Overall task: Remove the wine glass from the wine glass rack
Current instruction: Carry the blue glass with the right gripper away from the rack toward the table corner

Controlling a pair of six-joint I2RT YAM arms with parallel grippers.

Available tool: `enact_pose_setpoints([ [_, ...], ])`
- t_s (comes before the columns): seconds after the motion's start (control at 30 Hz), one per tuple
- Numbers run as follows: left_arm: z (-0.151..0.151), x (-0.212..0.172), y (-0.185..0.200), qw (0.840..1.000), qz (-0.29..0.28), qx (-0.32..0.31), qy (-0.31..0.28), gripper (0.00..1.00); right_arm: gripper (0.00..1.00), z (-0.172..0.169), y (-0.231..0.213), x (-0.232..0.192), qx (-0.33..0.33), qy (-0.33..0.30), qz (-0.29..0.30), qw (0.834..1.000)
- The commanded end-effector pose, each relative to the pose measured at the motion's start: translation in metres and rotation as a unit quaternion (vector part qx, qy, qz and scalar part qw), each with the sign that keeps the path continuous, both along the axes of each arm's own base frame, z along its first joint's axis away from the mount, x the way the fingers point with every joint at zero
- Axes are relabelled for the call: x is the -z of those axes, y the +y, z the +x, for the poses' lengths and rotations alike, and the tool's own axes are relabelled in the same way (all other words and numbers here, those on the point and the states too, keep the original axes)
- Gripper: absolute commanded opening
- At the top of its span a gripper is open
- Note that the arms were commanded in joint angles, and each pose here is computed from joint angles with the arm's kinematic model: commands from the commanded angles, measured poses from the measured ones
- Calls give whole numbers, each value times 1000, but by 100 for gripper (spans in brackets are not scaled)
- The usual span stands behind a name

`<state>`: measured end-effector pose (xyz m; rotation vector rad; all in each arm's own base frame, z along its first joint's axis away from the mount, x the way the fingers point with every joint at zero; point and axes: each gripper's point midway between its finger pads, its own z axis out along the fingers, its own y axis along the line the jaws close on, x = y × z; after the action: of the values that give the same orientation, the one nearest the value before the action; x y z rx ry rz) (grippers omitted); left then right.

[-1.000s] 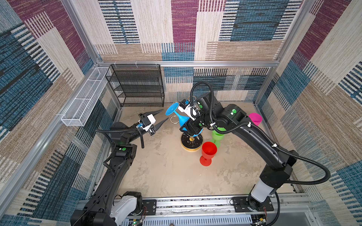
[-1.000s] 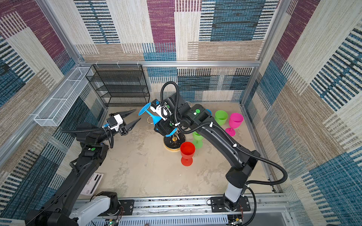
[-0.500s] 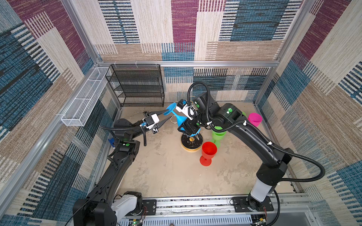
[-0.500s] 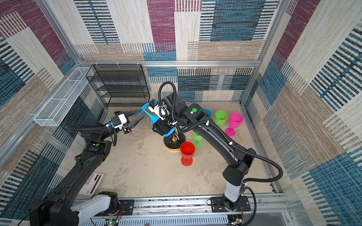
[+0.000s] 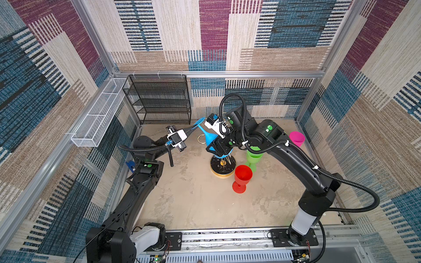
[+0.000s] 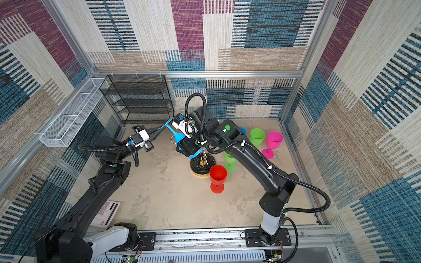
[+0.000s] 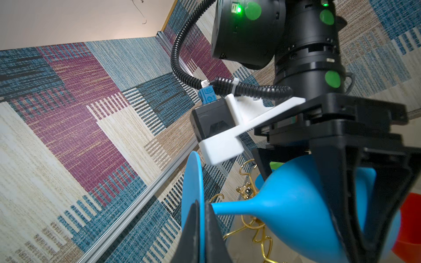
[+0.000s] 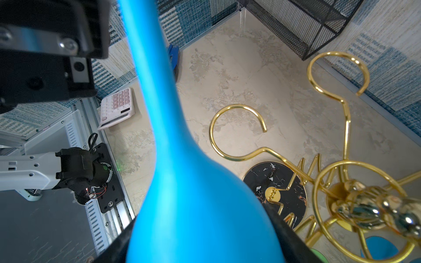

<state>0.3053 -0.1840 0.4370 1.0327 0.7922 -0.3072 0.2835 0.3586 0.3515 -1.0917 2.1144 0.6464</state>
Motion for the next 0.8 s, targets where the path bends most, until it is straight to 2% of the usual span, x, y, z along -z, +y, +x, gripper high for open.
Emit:
enact_pose_setpoints([
  [0.0,2,-17,5,999,-35,-7,10,0,80,5,0,-24,1,-42,22,999],
  [0.17,13,-26,12,996,-76,-24,47,0,95,7,-8,-59,23,-86,63,994],
  [0.27,20,-29,18,989,-110,-32,92,0,99,8,-20,-87,43,-119,101,987],
  [0.47,31,-28,24,978,-148,-42,140,0,99,2,-55,-132,56,-155,207,964],
  [0.63,37,-34,28,965,-181,-38,187,0,99,-5,-83,-148,73,-172,254,949],
  [0.77,40,-38,29,949,-209,-25,234,0,90,-10,-97,-156,87,-186,272,940],
])
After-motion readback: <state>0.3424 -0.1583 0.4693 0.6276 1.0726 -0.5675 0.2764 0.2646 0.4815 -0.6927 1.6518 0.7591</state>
